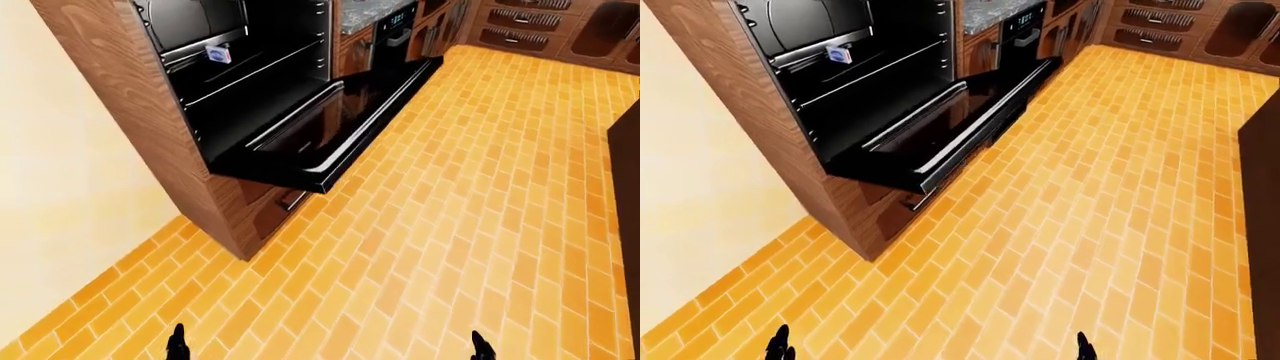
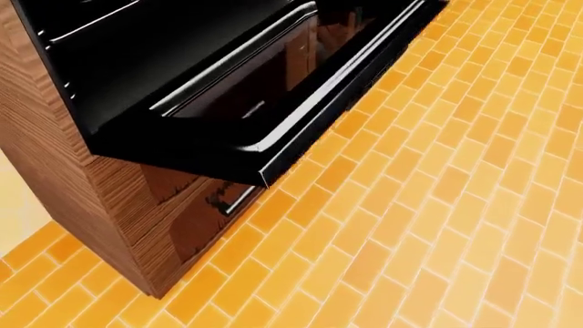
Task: Close the oven door.
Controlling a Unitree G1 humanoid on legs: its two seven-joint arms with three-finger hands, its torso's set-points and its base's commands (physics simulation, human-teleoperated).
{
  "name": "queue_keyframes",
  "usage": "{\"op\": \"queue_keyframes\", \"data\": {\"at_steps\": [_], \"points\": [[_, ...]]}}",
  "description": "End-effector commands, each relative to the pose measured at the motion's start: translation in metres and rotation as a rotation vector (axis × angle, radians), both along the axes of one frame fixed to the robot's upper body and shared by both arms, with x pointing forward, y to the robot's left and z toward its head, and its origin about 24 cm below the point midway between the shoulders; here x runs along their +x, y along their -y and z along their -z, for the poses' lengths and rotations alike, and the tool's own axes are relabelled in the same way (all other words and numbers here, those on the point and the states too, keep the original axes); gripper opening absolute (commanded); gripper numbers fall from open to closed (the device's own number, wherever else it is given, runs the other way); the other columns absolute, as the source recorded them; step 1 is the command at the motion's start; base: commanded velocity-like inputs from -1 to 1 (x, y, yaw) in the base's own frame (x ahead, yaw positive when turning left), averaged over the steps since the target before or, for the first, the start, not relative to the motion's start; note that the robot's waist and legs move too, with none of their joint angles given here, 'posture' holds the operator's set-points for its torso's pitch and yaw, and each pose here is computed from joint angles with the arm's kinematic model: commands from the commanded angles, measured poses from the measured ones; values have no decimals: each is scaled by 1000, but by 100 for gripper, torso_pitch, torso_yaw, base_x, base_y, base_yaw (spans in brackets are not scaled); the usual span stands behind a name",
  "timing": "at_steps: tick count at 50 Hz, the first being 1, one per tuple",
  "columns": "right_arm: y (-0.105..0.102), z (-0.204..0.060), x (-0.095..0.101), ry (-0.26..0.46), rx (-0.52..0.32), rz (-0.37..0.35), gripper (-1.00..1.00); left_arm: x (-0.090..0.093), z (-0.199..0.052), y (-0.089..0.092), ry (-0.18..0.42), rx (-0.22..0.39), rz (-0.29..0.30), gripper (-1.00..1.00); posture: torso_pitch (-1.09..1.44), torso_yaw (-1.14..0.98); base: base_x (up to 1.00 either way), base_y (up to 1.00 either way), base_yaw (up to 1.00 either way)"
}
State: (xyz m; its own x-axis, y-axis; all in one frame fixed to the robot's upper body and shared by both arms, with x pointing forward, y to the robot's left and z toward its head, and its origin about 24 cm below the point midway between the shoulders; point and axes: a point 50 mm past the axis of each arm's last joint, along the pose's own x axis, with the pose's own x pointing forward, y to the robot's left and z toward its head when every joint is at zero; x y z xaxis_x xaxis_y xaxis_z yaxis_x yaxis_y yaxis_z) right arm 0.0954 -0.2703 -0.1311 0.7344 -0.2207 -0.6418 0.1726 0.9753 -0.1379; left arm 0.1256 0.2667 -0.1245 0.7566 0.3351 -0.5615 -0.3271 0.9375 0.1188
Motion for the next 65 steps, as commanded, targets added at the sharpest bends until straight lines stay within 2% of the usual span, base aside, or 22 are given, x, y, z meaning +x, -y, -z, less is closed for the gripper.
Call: {"op": "queue_keyframes", "data": {"at_steps": [1,47,65], "points": [[-1,-3,6,31,-4,-15,100,7,-8,-9,51,36,-11,100,0,0,18,50,0],[-1,-2,6,25,16,-8,100,7,-8,-9,51,35,-10,100,0,0,1,52,0],[-2,-1,5,25,18,-20,100,7,-8,-9,48,36,-9,100,0,0,14,7,0]]}}
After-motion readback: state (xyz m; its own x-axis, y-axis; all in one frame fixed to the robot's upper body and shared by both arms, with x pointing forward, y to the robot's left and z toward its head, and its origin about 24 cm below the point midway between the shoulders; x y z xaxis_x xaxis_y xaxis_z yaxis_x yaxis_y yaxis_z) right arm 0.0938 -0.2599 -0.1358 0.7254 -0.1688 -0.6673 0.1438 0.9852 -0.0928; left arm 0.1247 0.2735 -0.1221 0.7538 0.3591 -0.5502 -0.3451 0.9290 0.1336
